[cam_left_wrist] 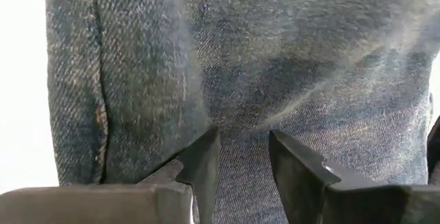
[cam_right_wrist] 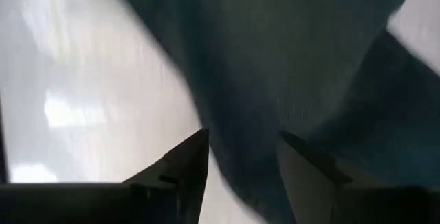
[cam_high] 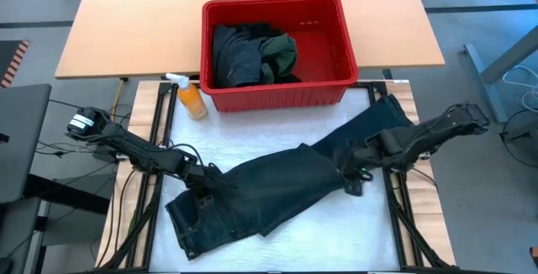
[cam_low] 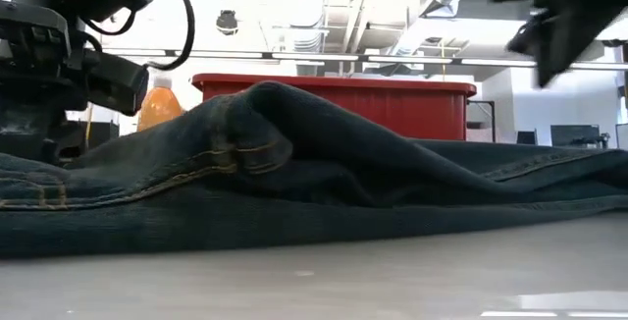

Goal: Fold Laundry from Bin
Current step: Fold the blue pants

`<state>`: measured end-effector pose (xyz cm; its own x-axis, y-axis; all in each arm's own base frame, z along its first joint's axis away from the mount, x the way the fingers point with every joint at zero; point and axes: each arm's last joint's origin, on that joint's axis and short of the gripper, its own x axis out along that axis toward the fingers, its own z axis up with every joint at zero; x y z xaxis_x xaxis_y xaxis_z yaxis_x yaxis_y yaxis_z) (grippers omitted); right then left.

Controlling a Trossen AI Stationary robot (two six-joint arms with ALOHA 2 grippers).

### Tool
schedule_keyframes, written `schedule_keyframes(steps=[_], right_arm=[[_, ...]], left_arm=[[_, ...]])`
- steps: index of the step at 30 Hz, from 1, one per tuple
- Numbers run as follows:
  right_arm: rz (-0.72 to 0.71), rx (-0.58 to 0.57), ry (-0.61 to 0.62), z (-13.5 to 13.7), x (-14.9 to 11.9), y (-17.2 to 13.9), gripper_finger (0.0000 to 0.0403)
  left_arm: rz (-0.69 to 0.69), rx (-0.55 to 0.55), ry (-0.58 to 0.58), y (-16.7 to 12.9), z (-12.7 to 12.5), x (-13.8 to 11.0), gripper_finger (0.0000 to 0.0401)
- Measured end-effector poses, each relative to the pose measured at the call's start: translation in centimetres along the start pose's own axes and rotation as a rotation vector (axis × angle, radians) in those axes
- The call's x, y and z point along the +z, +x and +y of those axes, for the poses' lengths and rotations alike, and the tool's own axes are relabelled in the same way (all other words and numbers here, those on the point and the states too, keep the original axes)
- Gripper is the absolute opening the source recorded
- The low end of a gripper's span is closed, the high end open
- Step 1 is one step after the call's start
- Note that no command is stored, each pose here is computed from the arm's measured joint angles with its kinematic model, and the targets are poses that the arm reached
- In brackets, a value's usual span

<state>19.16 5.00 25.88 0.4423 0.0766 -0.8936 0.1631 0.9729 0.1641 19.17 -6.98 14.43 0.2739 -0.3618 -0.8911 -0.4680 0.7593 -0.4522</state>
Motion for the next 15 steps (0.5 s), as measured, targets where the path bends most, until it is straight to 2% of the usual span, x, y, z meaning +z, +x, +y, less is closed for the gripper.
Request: schedule_keyframes(steps=[4,10,15], right_arm=[[-0.068,-0.001,0.064,-1.6,0.3,3.4,0.0196],[-0.110,-0.042,0.150,-4.4,-1.2,8.7,0.0196],[-0.126,-0.257,0.245,-7.0,-2.3,10.9,0.0196]], left_arm=[[0.083,-0.005,-0.048,0.0,0.2,-0.4,0.0123],[0.167,-0.052,-0.104,0.0,0.1,-0.8,0.0123],[0.270,-0.108,-0.139,0.0,-0.3,-1.3,0.0123]])
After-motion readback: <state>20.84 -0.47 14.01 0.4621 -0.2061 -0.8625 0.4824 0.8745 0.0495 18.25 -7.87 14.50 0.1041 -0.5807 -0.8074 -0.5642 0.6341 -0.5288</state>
